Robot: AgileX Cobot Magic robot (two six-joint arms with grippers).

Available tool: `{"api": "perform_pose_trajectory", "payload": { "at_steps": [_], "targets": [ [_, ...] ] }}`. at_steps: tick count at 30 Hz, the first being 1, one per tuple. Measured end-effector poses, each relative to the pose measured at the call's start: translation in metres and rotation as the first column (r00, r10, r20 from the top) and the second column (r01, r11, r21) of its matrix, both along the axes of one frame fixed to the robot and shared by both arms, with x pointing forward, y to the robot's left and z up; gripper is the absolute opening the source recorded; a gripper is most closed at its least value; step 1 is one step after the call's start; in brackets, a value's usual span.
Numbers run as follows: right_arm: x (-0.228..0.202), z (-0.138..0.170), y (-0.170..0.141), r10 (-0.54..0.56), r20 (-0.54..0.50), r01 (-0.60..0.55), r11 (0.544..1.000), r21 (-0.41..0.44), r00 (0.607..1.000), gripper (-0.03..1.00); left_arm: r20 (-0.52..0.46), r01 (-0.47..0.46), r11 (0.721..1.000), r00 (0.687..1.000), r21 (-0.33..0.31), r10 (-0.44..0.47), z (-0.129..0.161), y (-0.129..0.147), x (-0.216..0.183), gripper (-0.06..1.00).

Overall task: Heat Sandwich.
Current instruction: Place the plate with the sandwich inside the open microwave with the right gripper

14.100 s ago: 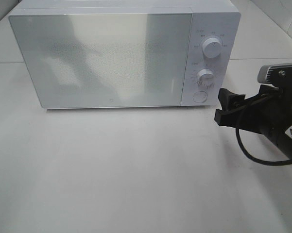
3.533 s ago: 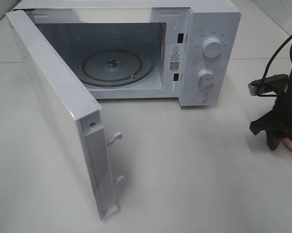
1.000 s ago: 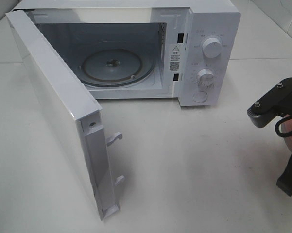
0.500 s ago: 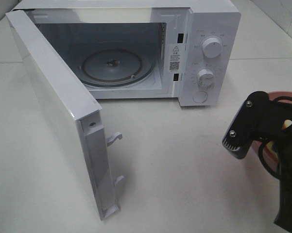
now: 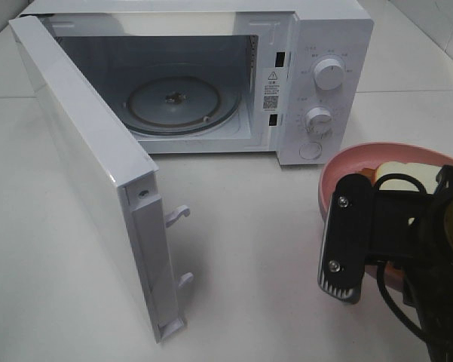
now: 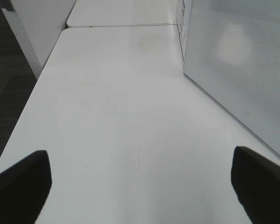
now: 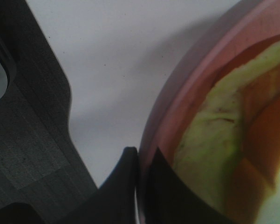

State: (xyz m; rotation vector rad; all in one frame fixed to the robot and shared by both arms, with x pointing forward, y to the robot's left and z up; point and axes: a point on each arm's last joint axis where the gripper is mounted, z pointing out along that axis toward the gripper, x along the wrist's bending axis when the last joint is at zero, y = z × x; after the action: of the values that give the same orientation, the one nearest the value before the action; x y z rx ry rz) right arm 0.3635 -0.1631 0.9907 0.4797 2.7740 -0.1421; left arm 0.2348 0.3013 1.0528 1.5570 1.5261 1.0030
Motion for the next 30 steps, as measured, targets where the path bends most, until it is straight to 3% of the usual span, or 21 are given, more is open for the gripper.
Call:
{"api": "perform_pose_trajectory", "payload": {
  "at_steps": [10, 17, 21, 22, 23, 26, 30],
  "targets": [
    [-0.001, 0.001, 0.008, 0.181, 0.020, -0.181, 0.984, -0.005, 0.983, 0.03, 0.000, 0.000, 1.000, 1.000, 0.000, 0.000, 0.000, 0.000, 0.000, 0.99],
    [0.001, 0.001, 0.011, 0.330, 0.020, -0.330, 0.944, -0.021, 0.944, 0.03, 0.000, 0.000, 1.000, 1.000, 0.000, 0.000, 0.000, 0.000, 0.000, 0.99],
    [0.001, 0.000, 0.013, 0.446, 0.010, -0.445, 0.894, -0.046, 0.895, 0.03, 0.000, 0.000, 1.000, 1.000, 0.000, 0.000, 0.000, 0.000, 0.000, 0.99],
    [0.001, 0.000, 0.012, 0.512, -0.005, -0.511, 0.857, -0.074, 0.859, 0.03, 0.000, 0.000, 1.000, 1.000, 0.000, 0.000, 0.000, 0.000, 0.000, 0.99],
    [0.001, 0.000, 0.012, 0.512, -0.005, -0.511, 0.857, -0.074, 0.859, 0.03, 0.000, 0.000, 1.000, 1.000, 0.000, 0.000, 0.000, 0.000, 0.000, 0.99],
    [0.003, 0.000, 0.013, 0.595, -0.014, -0.593, 0.798, -0.104, 0.804, 0.03, 0.000, 0.000, 1.000, 1.000, 0.000, 0.000, 0.000, 0.000, 0.000, 0.99],
    [0.008, 0.001, 0.015, 0.632, 0.014, -0.628, 0.772, -0.095, 0.775, 0.03, 0.000, 0.000, 1.000, 1.000, 0.000, 0.000, 0.000, 0.000, 0.000, 0.99]
  ]
}}
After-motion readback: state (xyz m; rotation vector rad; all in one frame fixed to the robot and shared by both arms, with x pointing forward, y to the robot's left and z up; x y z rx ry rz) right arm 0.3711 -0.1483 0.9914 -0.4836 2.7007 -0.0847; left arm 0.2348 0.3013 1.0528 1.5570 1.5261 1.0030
